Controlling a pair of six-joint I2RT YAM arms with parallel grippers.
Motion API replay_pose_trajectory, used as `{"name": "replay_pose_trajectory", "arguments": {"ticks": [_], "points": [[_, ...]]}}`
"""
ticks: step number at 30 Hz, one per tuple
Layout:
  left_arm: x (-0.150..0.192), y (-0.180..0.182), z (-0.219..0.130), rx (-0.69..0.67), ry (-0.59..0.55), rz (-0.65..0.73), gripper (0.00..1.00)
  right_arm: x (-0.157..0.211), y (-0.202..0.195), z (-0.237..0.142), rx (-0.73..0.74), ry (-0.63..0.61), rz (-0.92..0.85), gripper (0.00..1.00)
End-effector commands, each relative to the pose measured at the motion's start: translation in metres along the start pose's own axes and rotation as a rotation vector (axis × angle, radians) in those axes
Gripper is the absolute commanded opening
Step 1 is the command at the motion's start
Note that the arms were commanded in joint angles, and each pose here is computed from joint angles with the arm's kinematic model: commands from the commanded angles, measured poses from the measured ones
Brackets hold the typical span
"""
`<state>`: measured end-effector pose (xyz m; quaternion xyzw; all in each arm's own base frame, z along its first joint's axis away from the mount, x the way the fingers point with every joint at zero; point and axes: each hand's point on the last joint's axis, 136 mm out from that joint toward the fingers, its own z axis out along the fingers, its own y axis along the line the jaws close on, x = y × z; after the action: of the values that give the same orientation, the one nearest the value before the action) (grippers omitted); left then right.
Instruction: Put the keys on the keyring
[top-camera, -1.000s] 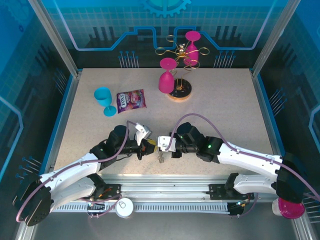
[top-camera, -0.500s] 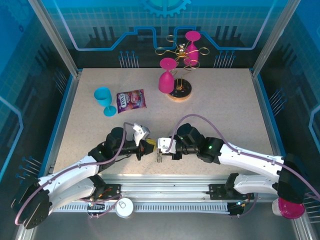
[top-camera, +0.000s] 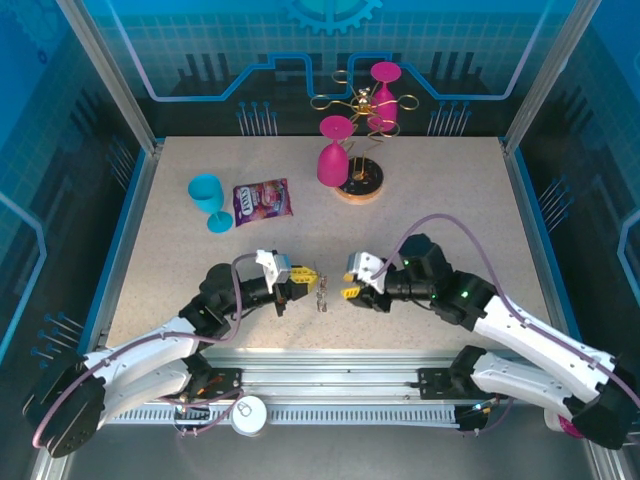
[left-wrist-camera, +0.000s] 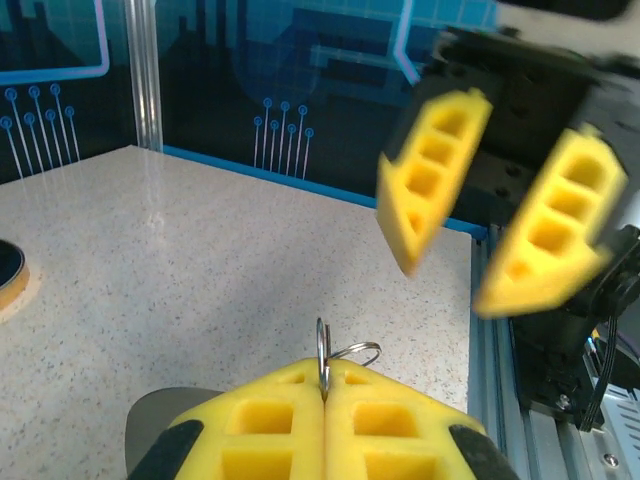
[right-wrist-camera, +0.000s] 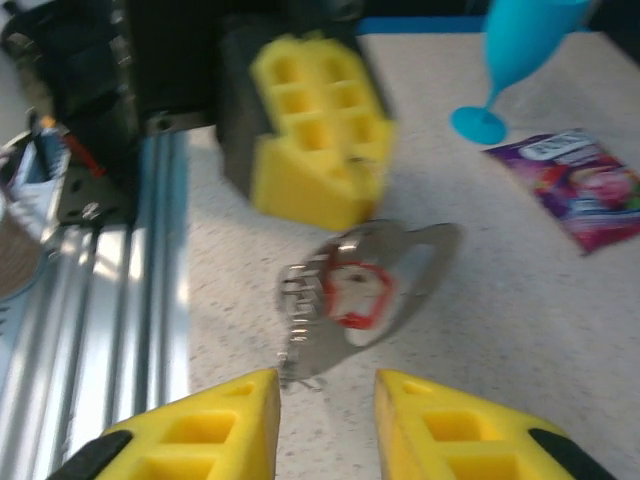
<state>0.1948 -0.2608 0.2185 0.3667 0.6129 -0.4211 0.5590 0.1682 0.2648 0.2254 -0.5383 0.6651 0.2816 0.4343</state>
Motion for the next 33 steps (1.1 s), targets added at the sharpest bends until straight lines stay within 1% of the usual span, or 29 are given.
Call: {"name": "replay_pose_trajectory", "arguments": {"ticks": [1,7,12,18,33], "points": [[-0.015,-0.012,-0.002,0.060,-0.083,0.128,0.00,-0.019,-0.014,-0.005,0.013,-0.079,0.085,0.28],[-0.016,-0.015,-0.003,0.072,-0.091,0.178,0.00,-0.040,-0.010,0.009,-0.120,-0.148,0.084,0.24],[-0.014,-0.017,-0.002,0.091,-0.086,0.179,0.00,-0.044,-0.009,0.016,-0.168,-0.163,0.085,0.20],[-0.015,-0.019,-0.002,0.097,-0.088,0.172,0.00,-0.045,-0.004,0.020,-0.222,-0.178,0.098,0.20],[-0.016,-0.020,-0.001,0.113,-0.096,0.164,0.00,-0.043,-0.006,0.030,-0.233,-0.173,0.120,0.16]]}}
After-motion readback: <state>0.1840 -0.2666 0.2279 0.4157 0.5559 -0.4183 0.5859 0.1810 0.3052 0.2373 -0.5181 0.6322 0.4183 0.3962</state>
